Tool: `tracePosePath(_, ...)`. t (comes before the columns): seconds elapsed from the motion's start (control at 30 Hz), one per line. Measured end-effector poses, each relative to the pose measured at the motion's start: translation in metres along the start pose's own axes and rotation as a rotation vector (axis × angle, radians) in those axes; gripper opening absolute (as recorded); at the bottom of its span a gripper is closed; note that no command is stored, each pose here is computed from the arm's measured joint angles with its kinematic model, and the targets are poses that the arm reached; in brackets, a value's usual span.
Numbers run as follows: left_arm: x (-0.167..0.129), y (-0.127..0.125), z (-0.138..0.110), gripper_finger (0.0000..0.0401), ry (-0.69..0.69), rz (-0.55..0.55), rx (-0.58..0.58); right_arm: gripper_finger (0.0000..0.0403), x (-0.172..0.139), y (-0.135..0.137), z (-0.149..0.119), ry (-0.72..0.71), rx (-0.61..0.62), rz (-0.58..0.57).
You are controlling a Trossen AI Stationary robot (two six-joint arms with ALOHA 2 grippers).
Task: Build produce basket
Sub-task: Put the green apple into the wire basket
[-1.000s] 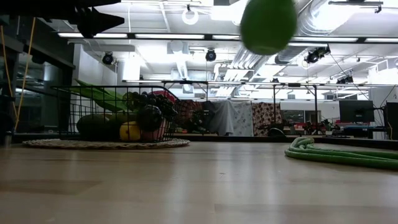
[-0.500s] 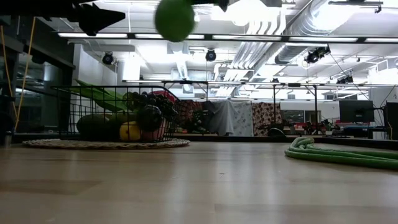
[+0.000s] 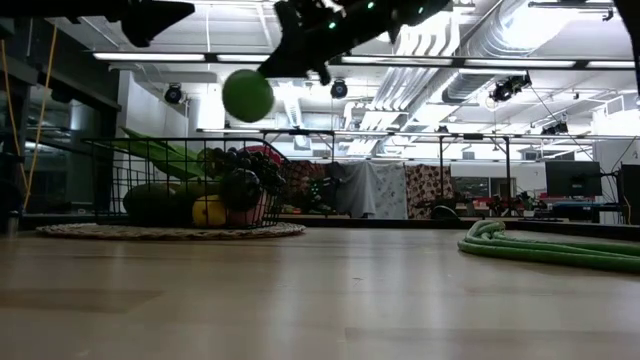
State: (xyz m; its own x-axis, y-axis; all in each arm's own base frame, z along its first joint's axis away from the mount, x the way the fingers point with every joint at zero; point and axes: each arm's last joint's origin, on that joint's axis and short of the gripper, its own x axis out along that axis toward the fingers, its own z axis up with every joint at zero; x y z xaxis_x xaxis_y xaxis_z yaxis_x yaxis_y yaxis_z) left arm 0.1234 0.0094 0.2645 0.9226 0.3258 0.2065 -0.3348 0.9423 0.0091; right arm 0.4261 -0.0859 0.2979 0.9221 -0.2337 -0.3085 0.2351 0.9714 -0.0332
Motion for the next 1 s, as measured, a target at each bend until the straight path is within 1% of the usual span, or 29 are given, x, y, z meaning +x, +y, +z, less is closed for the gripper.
tracePosePath(0.1,-0.002,0.001,0.001,0.0400,-0.010,0.007,-0.009,0.0000,0.020,-0.003,-0.007,-0.095,0.031,0.013)
tracePosePath(0.27,-0.002,0.000,0.002,0.0400,-0.016,-0.014,-0.026,0.0000,0.048,-0.002,-0.028,-0.166,0.070,0.067)
tracePosePath(0.37,-0.002,0.000,0.002,0.0400,-0.010,-0.014,-0.030,0.0000,0.055,-0.001,-0.032,-0.218,0.076,0.079)
tracePosePath(0.47,-0.002,0.000,0.002,0.0400,-0.010,-0.014,-0.030,0.0000,0.062,0.000,-0.037,-0.258,0.118,0.084)
tracePosePath(0.57,-0.002,0.000,0.002,0.0400,-0.011,-0.014,-0.030,0.0000,0.067,0.002,-0.042,-0.295,0.157,0.130)
tracePosePath(0.7,-0.002,0.001,0.002,0.0400,-0.016,-0.012,-0.032,0.0000,0.074,0.010,-0.049,-0.323,0.164,0.177)
tracePosePath(0.8,-0.002,0.001,0.002,0.0400,-0.015,-0.007,-0.033,0.0000,0.080,0.014,-0.060,-0.303,0.170,0.131)
tracePosePath(0.9,-0.002,0.001,0.002,0.0400,-0.016,-0.007,-0.035,0.0001,0.085,0.013,-0.067,-0.298,0.182,0.041)
tracePosePath(1.0,-0.002,0.001,0.002,0.0400,-0.016,-0.007,-0.035,0.0001,0.089,0.010,-0.073,-0.278,0.188,0.024)
